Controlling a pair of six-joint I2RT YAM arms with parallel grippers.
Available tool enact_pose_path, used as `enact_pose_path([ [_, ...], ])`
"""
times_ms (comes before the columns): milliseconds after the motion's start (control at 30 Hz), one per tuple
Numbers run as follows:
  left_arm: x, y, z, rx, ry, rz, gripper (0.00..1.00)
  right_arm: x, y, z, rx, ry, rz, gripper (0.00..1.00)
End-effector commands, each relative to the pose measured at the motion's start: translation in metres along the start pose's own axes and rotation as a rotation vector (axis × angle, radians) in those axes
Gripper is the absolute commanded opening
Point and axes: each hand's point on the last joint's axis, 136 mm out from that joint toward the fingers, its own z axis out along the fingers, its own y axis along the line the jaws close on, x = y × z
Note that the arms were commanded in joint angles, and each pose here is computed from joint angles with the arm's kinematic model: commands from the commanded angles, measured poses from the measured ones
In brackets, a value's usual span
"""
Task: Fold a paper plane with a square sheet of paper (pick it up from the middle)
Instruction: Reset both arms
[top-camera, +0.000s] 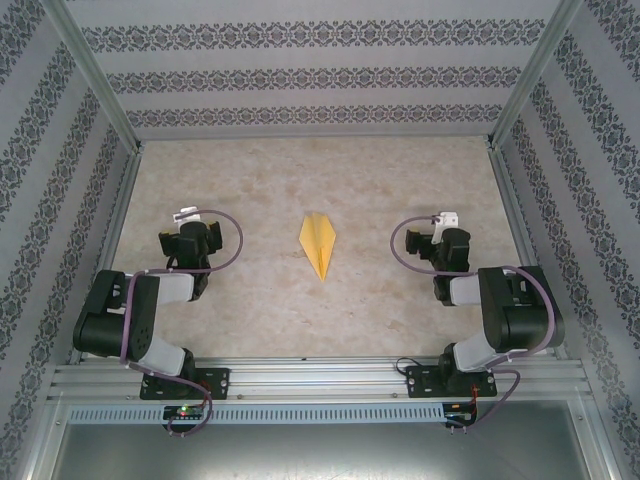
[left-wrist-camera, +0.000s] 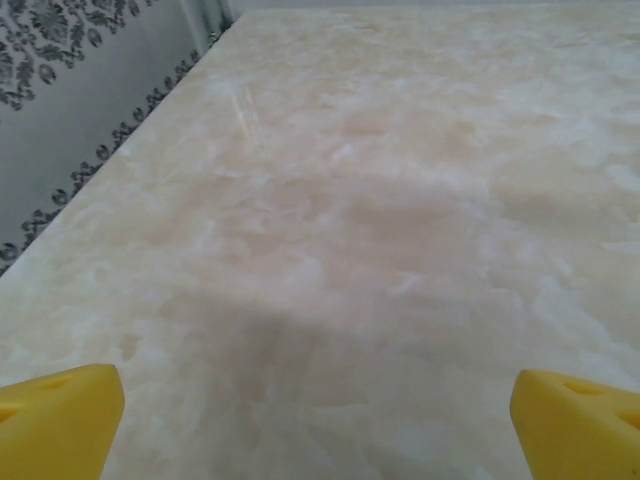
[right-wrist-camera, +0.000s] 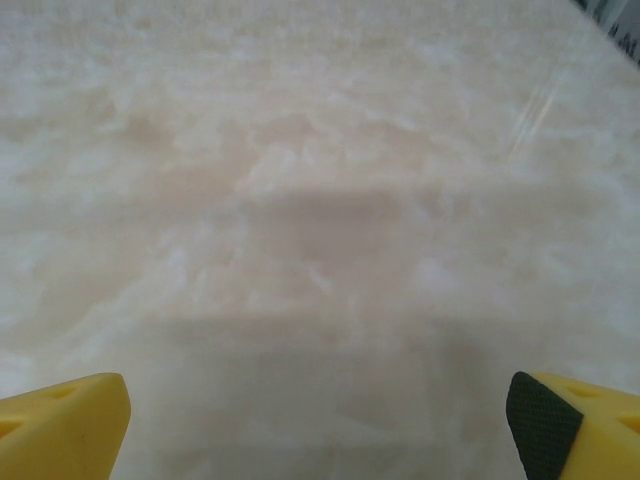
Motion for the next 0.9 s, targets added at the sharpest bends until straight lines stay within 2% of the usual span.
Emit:
enact_pose_path([
  [0, -0.018, -0.011, 0.003, 0.094, -0.057, -0.028, 1.0, -0.039, 0.001, 0.001, 0.017, -0.114, 0.012, 0.98],
  [100, -0.01, -0.031, -0.001, 0.216, -0.082, 0.018, 1.0, -0.039, 0.001, 0.001, 0.024, -0.116, 0.008, 0.98],
  [133, -0.011, -0.035, -0.003, 0.236, -0.154, 0.022, 1.0, -0.04, 0.001, 0.0, 0.028, -0.117, 0.007, 0.98],
  [167, -0.009, -0.034, -0.005, 0.239, -0.147, 0.023, 1.0, -0.04, 0.001, 0.0, 0.031, -0.118, 0.006, 0.98],
  [200, -0.004, -0.036, -0.005, 0.247, -0.085, 0.034, 1.0, -0.04, 0.001, 0.0, 0.032, -0.118, 0.005, 0.98],
  [267, -0.01, -0.037, 0.002, 0.233, -0.111, 0.035, 1.0, -0.039, 0.001, 0.0, 0.034, -0.119, 0.004, 0.98],
  [300, -0.005, -0.033, 0.003, 0.225, -0.057, 0.019, 1.0, -0.04, 0.001, -0.001, 0.037, -0.121, 0.004, 0.98],
  [367, -0.008, -0.028, 0.006, 0.218, -0.082, -0.005, 1.0, -0.039, 0.001, 0.0, 0.036, -0.119, 0.004, 0.98],
  [400, -0.006, -0.028, 0.005, 0.22, -0.058, -0.002, 1.0, -0.04, 0.001, 0.0, 0.038, -0.118, 0.004, 0.98],
  [867, -0.007, -0.03, 0.005, 0.22, -0.071, 0.005, 1.0, -0.04, 0.01, 0.001, -0.01, -0.114, -0.018, 0.98],
])
